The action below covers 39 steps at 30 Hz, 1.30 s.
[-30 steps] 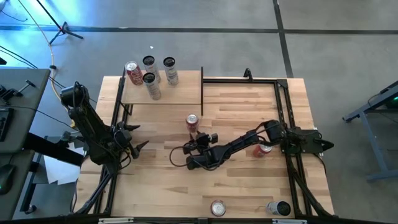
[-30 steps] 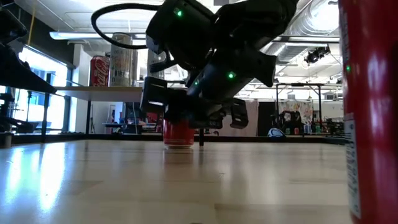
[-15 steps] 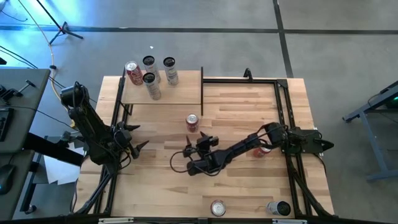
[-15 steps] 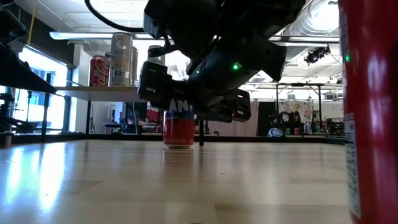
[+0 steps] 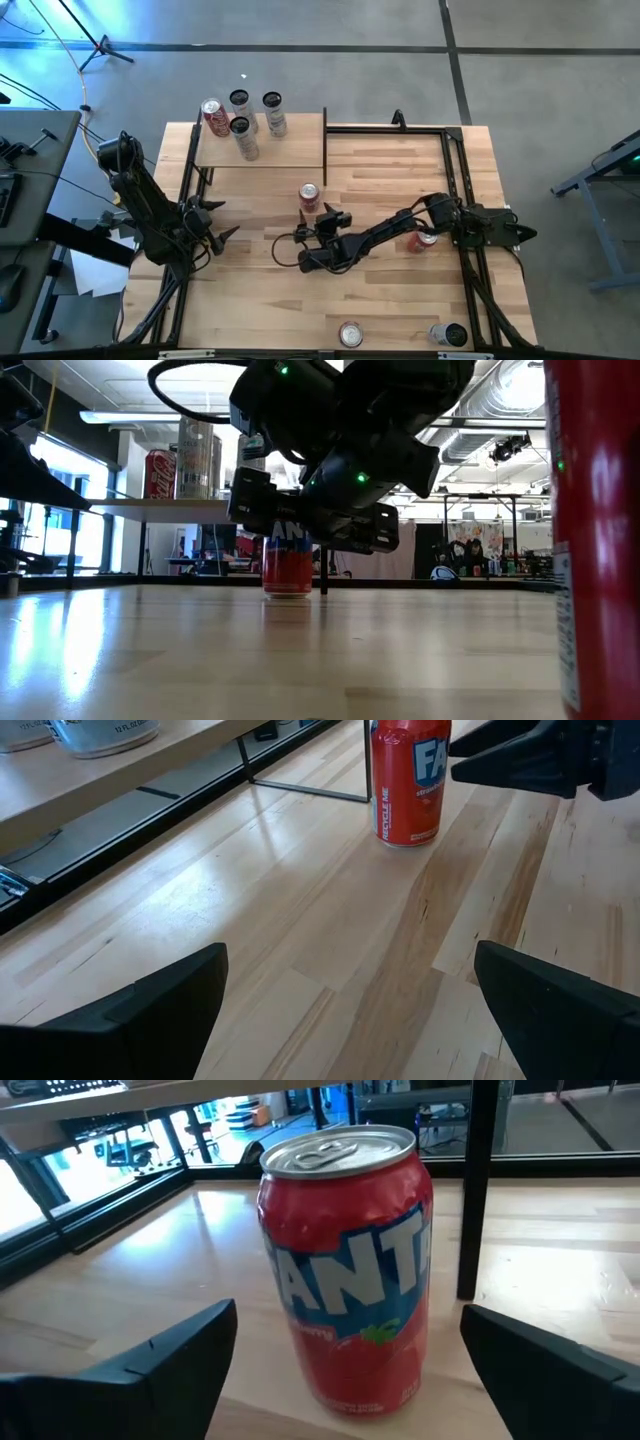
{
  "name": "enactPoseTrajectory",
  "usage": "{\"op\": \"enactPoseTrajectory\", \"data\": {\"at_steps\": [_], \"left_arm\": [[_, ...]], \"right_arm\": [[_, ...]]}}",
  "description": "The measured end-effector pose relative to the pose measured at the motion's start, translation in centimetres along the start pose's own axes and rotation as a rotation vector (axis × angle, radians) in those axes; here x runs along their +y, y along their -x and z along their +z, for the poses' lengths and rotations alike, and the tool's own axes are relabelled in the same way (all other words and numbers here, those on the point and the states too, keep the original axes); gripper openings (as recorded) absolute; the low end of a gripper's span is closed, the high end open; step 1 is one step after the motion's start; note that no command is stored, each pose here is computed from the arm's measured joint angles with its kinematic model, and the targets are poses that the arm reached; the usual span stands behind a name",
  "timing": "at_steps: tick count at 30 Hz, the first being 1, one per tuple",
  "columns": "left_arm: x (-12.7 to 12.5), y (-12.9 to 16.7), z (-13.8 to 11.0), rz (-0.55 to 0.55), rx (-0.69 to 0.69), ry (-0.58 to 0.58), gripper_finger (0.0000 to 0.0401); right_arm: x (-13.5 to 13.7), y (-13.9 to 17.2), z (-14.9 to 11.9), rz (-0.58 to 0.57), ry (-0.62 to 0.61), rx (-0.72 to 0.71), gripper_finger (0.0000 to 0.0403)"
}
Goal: Place canned beverage on shelf
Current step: Put the top orange soda can on the shelf
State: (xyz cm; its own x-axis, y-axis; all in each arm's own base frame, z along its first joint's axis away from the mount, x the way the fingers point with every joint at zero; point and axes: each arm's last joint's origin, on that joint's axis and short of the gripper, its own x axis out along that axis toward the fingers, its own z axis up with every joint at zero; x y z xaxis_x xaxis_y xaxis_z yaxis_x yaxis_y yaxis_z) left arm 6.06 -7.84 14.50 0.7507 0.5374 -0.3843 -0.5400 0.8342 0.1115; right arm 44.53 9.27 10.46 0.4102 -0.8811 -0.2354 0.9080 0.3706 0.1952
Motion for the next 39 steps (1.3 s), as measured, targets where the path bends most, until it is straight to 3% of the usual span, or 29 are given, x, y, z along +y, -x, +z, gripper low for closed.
{"op": "enactPoseTrajectory", "data": {"at_steps": [20, 39], "left_arm": [[0.0, 0.0, 0.0, 0.0, 0.0, 0.001, 0.04], [0.0, 0.0, 0.0, 0.0, 0.0, 0.0, 0.04]], "right_arm": [[-0.5, -3.2, 0.2, -0.038, -0.062, 0.033, 0.0378], [-1.0, -5.9, 1.0, -0.055, 0.043, 0.073, 0.0378]]}}
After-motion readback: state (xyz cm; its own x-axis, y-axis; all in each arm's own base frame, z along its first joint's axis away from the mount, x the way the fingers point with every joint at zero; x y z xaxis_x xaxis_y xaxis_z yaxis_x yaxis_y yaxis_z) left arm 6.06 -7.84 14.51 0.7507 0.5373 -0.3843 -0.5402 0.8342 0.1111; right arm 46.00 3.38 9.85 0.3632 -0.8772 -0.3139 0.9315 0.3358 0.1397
